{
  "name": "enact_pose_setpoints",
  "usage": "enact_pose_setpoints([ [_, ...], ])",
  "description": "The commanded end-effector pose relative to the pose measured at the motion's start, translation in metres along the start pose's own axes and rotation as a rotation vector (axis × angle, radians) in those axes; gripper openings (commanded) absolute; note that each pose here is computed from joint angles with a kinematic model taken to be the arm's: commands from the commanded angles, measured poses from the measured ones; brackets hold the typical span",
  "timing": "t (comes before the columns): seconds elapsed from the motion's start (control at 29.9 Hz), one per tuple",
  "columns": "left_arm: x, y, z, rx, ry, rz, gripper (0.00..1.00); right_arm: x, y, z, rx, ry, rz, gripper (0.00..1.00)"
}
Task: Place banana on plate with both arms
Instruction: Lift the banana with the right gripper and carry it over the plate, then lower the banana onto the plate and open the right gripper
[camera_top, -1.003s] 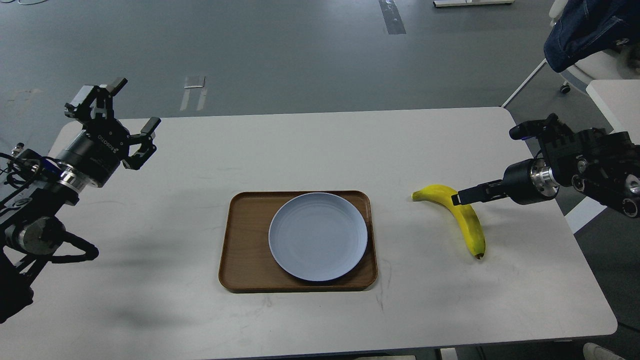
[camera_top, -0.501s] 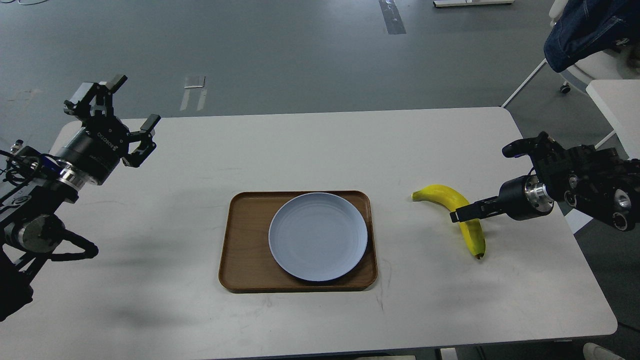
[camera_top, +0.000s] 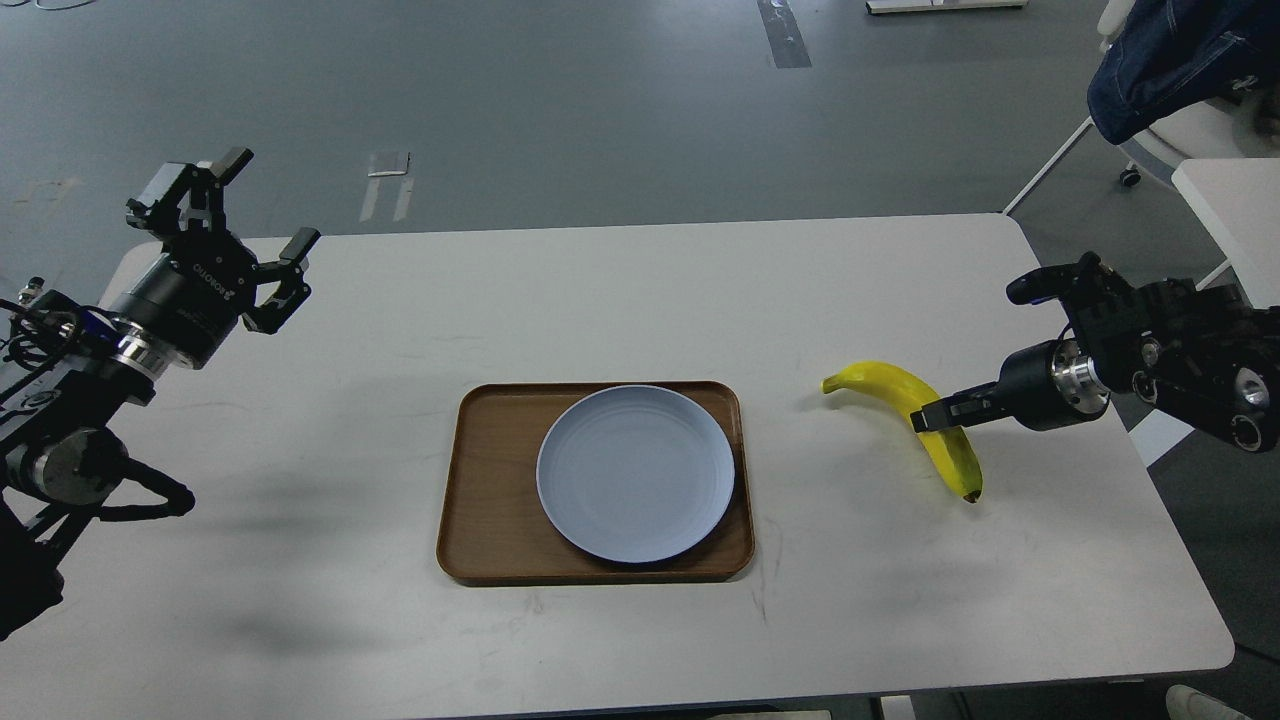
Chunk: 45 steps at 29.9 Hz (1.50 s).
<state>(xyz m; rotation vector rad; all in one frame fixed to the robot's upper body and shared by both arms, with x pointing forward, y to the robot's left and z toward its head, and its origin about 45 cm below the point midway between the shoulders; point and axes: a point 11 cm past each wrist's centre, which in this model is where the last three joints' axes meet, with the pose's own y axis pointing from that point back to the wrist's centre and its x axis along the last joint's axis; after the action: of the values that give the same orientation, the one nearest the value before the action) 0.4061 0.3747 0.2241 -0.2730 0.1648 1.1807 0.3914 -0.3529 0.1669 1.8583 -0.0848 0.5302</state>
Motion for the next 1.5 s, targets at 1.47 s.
enact_pose_setpoints([
  [1.47, 0.001, -0.001, 0.008, -0.006, -0.016, -0.009, 0.98, 0.054, -0.087, -0.235, 0.264, 0.441, -0.125, 0.30],
])
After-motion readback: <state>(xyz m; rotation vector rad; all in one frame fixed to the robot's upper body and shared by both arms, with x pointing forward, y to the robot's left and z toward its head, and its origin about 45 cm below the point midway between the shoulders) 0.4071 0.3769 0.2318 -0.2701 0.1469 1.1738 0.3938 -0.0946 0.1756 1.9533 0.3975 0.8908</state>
